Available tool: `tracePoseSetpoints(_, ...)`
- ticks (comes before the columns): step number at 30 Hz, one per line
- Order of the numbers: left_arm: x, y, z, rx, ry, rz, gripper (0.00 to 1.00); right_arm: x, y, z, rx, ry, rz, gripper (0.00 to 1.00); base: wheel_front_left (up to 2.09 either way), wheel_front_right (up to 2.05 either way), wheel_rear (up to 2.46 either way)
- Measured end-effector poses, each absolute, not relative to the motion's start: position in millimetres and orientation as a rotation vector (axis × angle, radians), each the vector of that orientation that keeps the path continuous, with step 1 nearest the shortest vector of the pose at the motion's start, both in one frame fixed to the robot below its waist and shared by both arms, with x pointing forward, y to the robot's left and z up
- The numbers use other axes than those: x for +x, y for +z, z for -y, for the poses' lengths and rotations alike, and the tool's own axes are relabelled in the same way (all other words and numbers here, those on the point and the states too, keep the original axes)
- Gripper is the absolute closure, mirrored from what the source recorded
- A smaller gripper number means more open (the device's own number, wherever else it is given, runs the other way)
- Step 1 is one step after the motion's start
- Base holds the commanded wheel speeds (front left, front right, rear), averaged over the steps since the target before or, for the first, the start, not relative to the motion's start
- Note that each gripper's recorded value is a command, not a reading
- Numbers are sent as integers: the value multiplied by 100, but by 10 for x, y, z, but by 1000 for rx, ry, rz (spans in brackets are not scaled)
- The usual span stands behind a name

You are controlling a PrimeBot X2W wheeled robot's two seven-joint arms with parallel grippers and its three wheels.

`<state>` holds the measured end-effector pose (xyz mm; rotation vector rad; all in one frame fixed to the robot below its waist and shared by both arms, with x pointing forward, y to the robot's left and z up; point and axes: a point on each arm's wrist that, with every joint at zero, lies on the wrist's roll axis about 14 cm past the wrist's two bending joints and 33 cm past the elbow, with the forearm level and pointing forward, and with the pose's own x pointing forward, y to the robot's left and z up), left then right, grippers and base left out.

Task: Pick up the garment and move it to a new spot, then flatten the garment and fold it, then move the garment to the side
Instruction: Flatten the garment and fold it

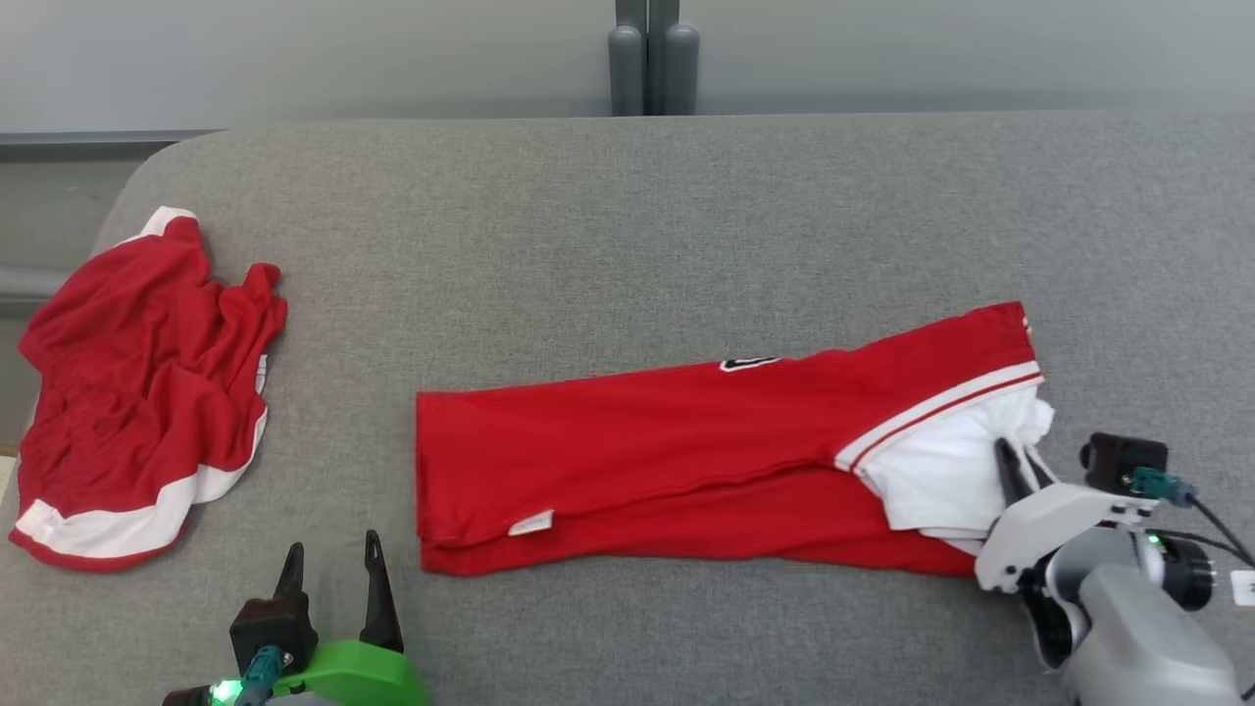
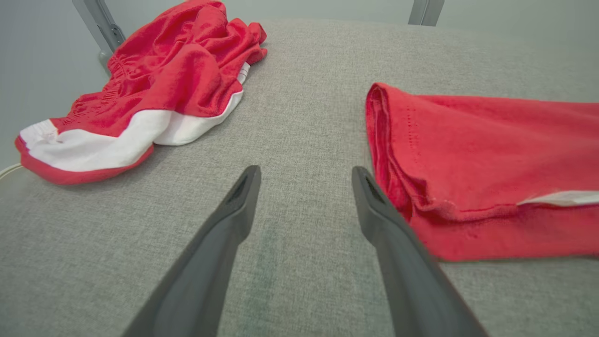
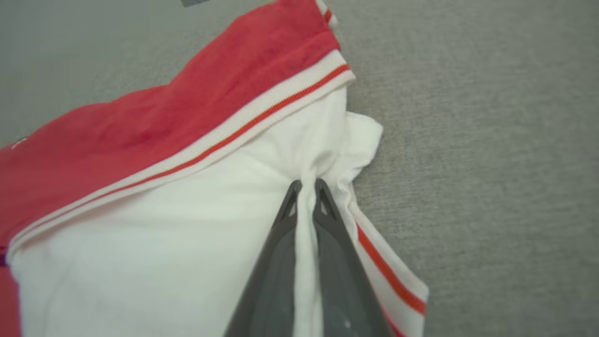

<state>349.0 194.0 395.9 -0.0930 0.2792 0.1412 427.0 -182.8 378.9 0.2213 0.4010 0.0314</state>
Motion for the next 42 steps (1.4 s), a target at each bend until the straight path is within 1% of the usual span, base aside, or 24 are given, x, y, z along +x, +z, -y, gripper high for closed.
tracePoseSetpoints(2, 3516, 3972, -1897, -94, 127, -275, 0, 4315, 3890, 2062, 209, -18, -363, 100, 0, 0, 0)
tracePoseSetpoints(4, 3539, 3988, -1855, -95, 112, -269, 0, 4357, 4002, 2191, 201, -43, -322, 100, 0, 0, 0)
tracePoseSetpoints(7, 3564, 4008, -1792, -95, 91, -263, 0, 4431, 4195, 2137, 203, -25, -253, 100, 0, 0, 0)
tracePoseSetpoints(10, 3574, 4032, -1736, -95, 73, -256, 0, 4466, 4381, 1868, 218, 46, -191, 100, 0, 0, 0)
tracePoseSetpoints(16, 3558, 4089, -1663, -100, 48, -240, 0, 4398, 4702, 1113, 268, 263, -108, 100, 0, 0, 0)
tracePoseSetpoints(22, 3461, 4130, -1665, -106, 47, -229, 0, 4175, 4887, 190, 334, 540, -129, 100, 0, 0, 0)
tracePoseSetpoints(26, 3358, 4132, -1720, -117, 68, -230, 0, 3991, 4911, -316, 335, 700, -168, 100, 0, 0, 0)
tracePoseSetpoints(32, 3184, 4130, -1885, -125, 132, -231, 0, 3851, 4897, -869, 304, 866, -213, 100, 0, 0, 0)
tracePoseSetpoints(35, 3093, 4123, -1973, -130, 168, -233, 0, 3834, 4821, -1035, 287, 905, -241, 100, 0, 0, 0)
tracePoseSetpoints(36, 3061, 4122, -2013, -130, 186, -233, 0, 3844, 4795, -1078, 284, 911, -248, 90, 0, 0, 0)
tracePoseSetpoints(37, 3037, 4121, -2042, -130, 197, -234, 0, 3854, 4779, -1109, 281, 915, -251, 56, 0, 0, 0)
tracePoseSetpoints(38, 3007, 4120, -2075, -130, 212, -234, 0, 3879, 4770, -1138, 286, 914, -251, 0, 0, 0, 0)
tracePoseSetpoints(42, 2950, 4126, -2191, -128, 259, -233, 0, 3961, 4854, -1258, 301, 926, -210, 0, 0, 0, 0)
